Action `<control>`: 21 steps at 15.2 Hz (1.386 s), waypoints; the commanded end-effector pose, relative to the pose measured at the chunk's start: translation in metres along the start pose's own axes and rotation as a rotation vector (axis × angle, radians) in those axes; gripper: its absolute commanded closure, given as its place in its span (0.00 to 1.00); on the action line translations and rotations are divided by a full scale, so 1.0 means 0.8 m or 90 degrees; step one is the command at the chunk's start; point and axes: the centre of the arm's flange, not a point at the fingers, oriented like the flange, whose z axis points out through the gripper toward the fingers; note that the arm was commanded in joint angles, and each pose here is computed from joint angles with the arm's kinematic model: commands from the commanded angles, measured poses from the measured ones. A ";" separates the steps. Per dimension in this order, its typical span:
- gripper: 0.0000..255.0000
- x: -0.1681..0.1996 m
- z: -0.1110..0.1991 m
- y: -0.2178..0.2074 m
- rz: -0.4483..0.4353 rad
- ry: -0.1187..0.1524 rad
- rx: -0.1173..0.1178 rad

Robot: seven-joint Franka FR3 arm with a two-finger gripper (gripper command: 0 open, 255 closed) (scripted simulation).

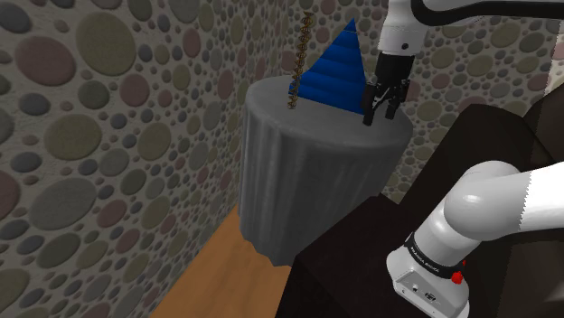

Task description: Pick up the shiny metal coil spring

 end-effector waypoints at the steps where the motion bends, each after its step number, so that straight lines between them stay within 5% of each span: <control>1: 0.00 0.000 0.000 0.000 0.000 0.000 0.000; 21: 0.00 0.219 -0.045 -0.003 -0.100 0.340 0.073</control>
